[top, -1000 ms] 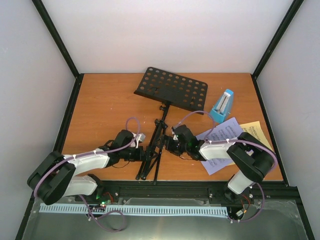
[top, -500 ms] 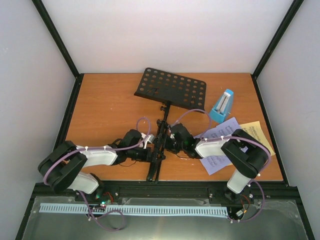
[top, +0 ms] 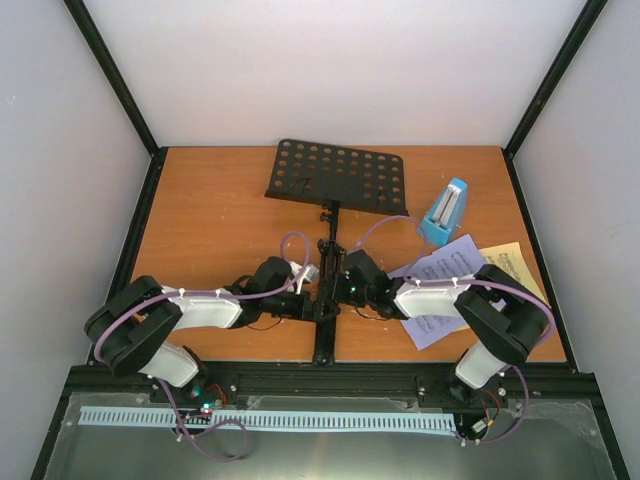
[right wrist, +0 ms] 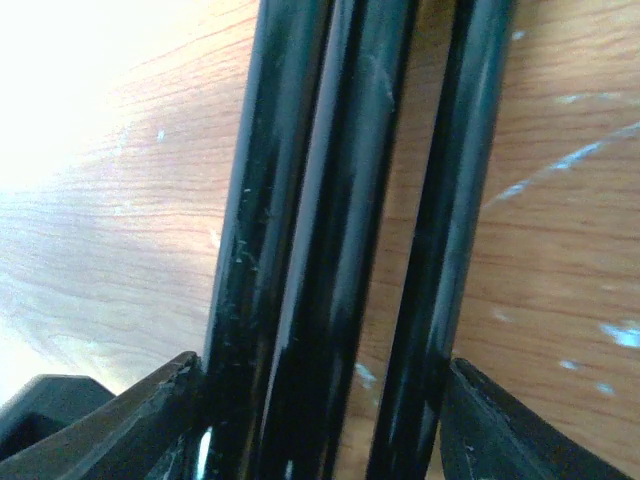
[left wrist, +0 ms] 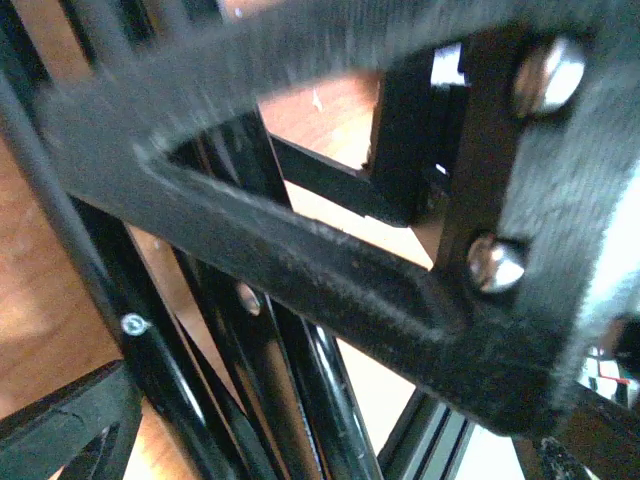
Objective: Pack up the instrument practice props
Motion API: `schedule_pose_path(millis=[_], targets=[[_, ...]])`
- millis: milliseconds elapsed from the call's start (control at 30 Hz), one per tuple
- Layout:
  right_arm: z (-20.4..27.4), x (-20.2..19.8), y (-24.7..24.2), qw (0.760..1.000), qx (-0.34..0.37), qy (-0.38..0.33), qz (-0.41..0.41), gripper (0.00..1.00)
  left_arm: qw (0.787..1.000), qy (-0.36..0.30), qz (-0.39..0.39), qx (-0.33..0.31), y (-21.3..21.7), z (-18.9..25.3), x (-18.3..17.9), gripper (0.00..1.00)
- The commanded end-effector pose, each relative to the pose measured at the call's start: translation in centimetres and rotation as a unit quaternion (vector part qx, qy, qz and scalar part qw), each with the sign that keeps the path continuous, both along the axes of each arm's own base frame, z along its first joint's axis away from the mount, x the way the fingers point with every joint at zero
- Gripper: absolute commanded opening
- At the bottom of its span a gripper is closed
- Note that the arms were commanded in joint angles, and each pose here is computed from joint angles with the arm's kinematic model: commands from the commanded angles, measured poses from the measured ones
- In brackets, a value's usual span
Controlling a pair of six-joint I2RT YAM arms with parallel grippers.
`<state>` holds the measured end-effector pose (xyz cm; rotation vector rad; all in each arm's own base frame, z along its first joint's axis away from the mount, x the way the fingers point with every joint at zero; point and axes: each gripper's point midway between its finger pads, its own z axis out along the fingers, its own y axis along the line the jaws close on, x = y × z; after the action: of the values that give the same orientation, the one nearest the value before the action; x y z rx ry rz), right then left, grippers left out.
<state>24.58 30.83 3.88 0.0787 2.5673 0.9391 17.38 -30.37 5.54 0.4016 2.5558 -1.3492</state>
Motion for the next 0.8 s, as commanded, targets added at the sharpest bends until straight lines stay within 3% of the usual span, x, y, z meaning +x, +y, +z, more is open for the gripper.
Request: schedule_pose_path(millis=[0,67,167,333,500,767], targets=[[-0.1,0.1,-2.6,0.998,-0.058,-0.035,-0.020,0.70,0.997,-0.073,0.028,-0.002,-0.5,2.7,2.5,1.00],[0.2,0.2,-3.3,0.996,-0.071,-0.044,-0.026,0.85,0.996,-0.085,0.036,0.014,0.0,2.8,2.9,0.99],[1.2,0.4,-4.4,0.993,-0.090,-0.062,-0.035,0.94,0.993,-0.095,0.055,0.033,0.8,3.1,3.6,0.99],[6.4,1.5,-6.6,0.982,-0.107,-0.145,-0.058,0.98,0.984,-0.158,0.076,0.010,0.6,8.2,5.9,0.99],[14.0,3.4,-10.0,0.960,-0.128,-0.239,-0.074,1.00,0.972,-0.222,0.078,0.007,0.3,13.6,11.0,0.99],[22.5,7.9,-21.0,0.925,-0.166,-0.309,-0.148,1.00,0.921,-0.339,0.189,-0.024,7.4,24.3,20.2,0.99]])
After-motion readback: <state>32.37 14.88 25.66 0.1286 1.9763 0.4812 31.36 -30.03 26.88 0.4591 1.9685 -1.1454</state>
